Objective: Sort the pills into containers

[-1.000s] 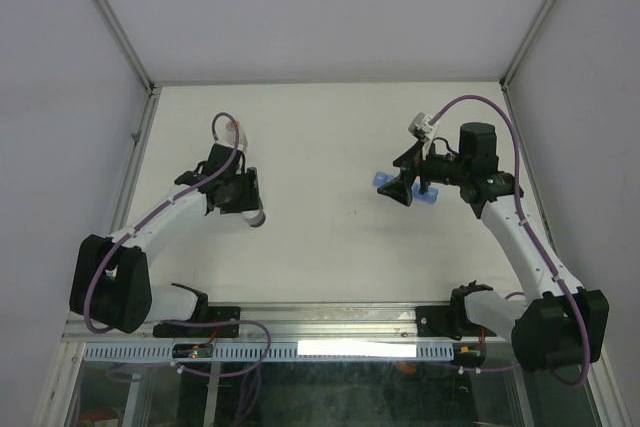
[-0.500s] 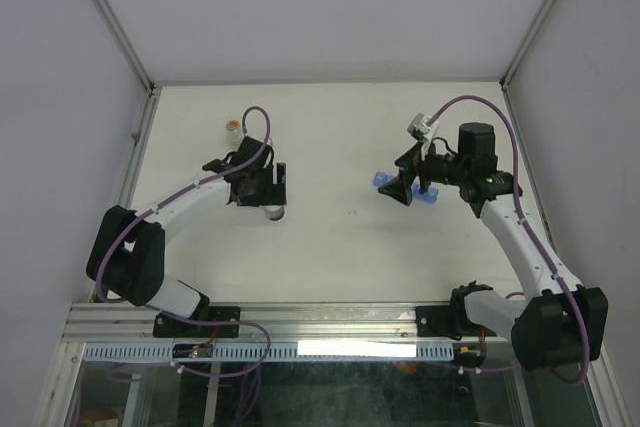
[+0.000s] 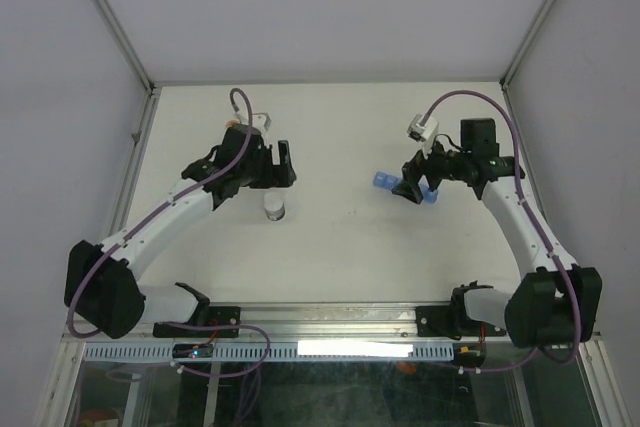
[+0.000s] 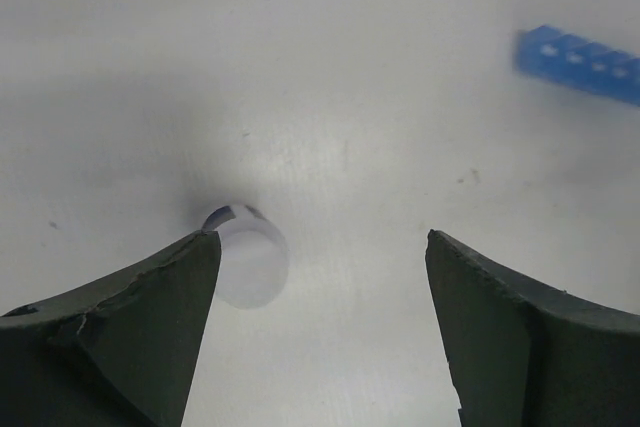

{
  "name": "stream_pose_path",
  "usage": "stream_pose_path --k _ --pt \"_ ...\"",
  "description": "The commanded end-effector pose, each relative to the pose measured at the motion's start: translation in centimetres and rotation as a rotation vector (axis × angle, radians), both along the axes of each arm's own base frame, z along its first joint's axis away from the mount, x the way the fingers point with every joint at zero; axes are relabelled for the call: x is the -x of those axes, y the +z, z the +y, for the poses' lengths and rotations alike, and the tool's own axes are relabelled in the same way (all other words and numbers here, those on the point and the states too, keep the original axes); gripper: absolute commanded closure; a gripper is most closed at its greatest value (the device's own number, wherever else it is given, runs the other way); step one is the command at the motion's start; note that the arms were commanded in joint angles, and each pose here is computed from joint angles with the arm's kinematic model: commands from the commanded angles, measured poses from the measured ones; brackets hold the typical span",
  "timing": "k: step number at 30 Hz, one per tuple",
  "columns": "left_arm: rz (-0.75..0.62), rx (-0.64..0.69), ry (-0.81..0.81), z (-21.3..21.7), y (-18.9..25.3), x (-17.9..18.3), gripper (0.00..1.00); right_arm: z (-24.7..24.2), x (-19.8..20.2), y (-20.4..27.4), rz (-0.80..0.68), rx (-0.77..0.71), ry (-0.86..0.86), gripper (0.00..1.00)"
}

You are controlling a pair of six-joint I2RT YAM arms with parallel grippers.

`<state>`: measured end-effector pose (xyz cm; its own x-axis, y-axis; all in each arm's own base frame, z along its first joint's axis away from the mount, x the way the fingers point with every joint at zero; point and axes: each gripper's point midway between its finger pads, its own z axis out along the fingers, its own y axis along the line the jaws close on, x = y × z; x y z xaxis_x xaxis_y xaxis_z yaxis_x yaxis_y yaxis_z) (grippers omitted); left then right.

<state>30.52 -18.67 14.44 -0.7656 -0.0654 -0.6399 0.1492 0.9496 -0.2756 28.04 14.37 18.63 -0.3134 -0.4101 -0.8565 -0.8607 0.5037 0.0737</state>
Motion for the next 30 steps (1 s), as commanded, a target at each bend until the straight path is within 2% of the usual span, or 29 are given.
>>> stream_pose_path --k 1,3,6,8,11,15,19,22,27,30 --pt "-0.320 0.284 -0.180 -4.3 9.5 -0.3 0.15 -3.4 -1.4 -2.4 -0.001 0.151 0.028 0.01" --pt "-0.438 0.388 -0.273 -5.7 11.6 0.6 0.15 -4.5 -2.2 -4.1 0.014 0.207 0.044 0.02" --pt "-0.665 0.548 -0.401 -7.2 15.3 2.0 0.07 -5.4 -3.2 -5.7 0.014 0.274 0.068 0.06" --pt "-0.778 0.613 -0.471 -7.6 16.2 3.1 0.01 -5.7 -3.8 -6.6 0.024 0.298 0.081 0.08" --pt "-0.870 0.664 -0.468 -7.5 16.1 3.3 0.01 -5.9 -5.0 -7.5 0.037 0.318 0.086 0.13" --pt "-0.910 0.617 -0.538 -8.4 15.1 3.2 0.04 -5.9 -6.5 -8.5 0.057 0.320 0.079 0.20" --pt "-0.972 0.485 -0.606 -10.6 13.9 4.1 0.06 -5.7 -7.4 -8.1 0.054 0.304 0.069 0.24" --pt "-0.966 0.410 -0.643 -12.1 12.5 4.5 0.07 -5.4 -7.1 -8.0 0.036 0.294 0.101 0.24" --pt "-0.928 0.364 -0.640 -12.7 10.1 4.2 0.08 -5.8 -7.3 -9.6 0.037 0.333 0.105 0.24" --pt "-0.908 0.346 -0.647 -13.1 8.9 4.1 0.08 -5.7 -7.8 -10.6 0.066 0.349 0.101 0.28"
